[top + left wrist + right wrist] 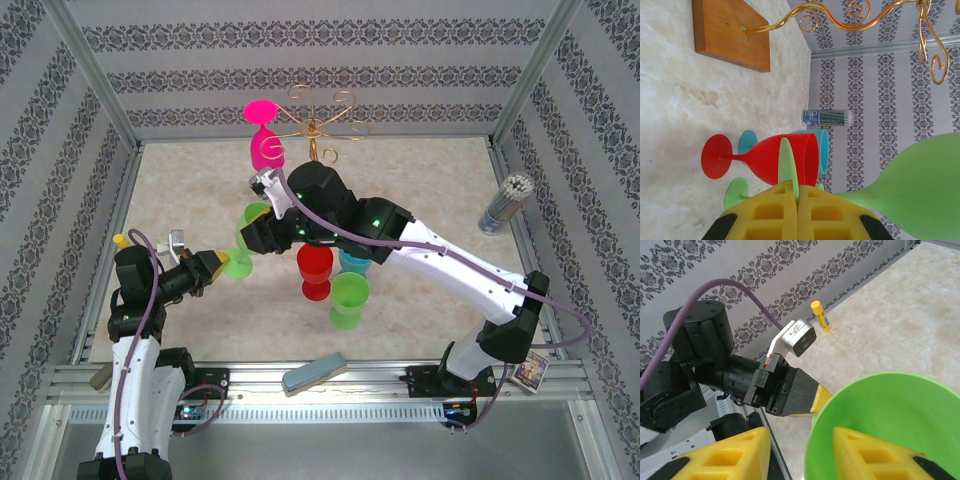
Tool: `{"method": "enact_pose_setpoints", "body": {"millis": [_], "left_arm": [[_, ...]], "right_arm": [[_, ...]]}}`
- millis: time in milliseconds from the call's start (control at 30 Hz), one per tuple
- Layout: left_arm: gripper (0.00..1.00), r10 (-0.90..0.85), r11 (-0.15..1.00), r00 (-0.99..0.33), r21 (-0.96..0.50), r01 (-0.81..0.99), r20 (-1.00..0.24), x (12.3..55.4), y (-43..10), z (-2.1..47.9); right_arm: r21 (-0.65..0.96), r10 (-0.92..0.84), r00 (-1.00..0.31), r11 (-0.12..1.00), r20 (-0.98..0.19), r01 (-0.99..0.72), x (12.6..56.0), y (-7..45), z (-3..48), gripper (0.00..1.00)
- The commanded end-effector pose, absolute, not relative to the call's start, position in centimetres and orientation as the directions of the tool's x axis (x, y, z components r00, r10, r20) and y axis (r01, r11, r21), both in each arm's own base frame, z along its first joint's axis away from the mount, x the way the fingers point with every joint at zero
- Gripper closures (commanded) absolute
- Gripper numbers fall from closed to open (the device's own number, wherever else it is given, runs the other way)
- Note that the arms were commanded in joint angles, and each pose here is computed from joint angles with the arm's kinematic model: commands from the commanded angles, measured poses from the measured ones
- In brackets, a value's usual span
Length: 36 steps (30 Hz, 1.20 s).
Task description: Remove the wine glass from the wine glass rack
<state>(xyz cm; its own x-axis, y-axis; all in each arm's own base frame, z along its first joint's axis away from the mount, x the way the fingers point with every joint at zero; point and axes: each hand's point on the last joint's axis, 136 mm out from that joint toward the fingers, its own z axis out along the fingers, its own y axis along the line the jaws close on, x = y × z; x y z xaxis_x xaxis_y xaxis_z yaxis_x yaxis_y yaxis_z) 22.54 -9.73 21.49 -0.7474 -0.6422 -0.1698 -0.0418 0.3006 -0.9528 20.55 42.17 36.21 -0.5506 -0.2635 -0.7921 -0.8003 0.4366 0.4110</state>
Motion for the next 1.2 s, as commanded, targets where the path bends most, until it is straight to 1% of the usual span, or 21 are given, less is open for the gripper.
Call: {"method": "enact_pose_setpoints", "body": {"millis": [0, 100, 433, 667, 700, 767, 967, 1033, 1167], "left_arm": [[1.0, -0.634, 0.31, -0.745, -0.951, 0.004, -0.21, 22.6, -9.7, 22.4], [1.0, -0.635, 0.311, -0.744, -0.95, 0.001, -0.209, 22.7, -9.6, 22.4], [1.0, -0.639, 0.313, -0.741, -0.95, -0.002, -0.209, 22.8, -9.5, 22.5], [1.0, -0.644, 0.315, -0.738, -0.949, -0.014, -0.203, 22.8, -9.4, 22.3], [0.98, -0.645, 0.316, -0.737, -0.948, -0.016, -0.203, 22.8, -9.4, 22.3], [0.97, -0.647, 0.319, -0.735, -0.948, -0.017, -0.205, 22.8, -9.4, 22.4], [0.86, -0.65, 0.32, -0.731, -0.947, -0.018, -0.206, 22.9, -9.3, 22.6], [0.84, -0.651, 0.32, -0.731, -0.947, -0.019, -0.205, 22.9, -9.3, 22.6], [0.73, -0.651, 0.32, -0.731, -0.947, -0.02, -0.205, 22.9, -9.3, 22.6]], "right_arm": [[0.413, -0.265, -0.541, 0.414, -0.798, -0.811, 20.5, 42.3, 36.9, 0.67], [0.414, -0.268, -0.542, 0.412, -0.796, -0.812, 20.5, 42.4, 36.8, 0.73], [0.416, -0.28, -0.543, 0.403, -0.792, -0.815, 20.3, 42.5, 36.6, 0.99], [0.416, -0.279, -0.541, 0.4, -0.793, -0.817, 20.1, 42.4, 36.6, 1.0], [0.415, -0.279, -0.54, 0.4, -0.794, -0.817, 20.0, 42.4, 36.6, 1.0], [0.412, -0.277, -0.536, 0.399, -0.797, -0.819, 19.9, 42.3, 36.8, 1.0], [0.4, -0.267, -0.52, 0.397, -0.811, -0.826, 19.4, 42.0, 37.5, 1.0], [0.396, -0.266, -0.518, 0.399, -0.813, -0.827, 19.3, 41.9, 37.6, 1.0], [0.39, -0.267, -0.514, 0.403, -0.815, -0.828, 19.1, 41.7, 37.7, 1.0]]}}
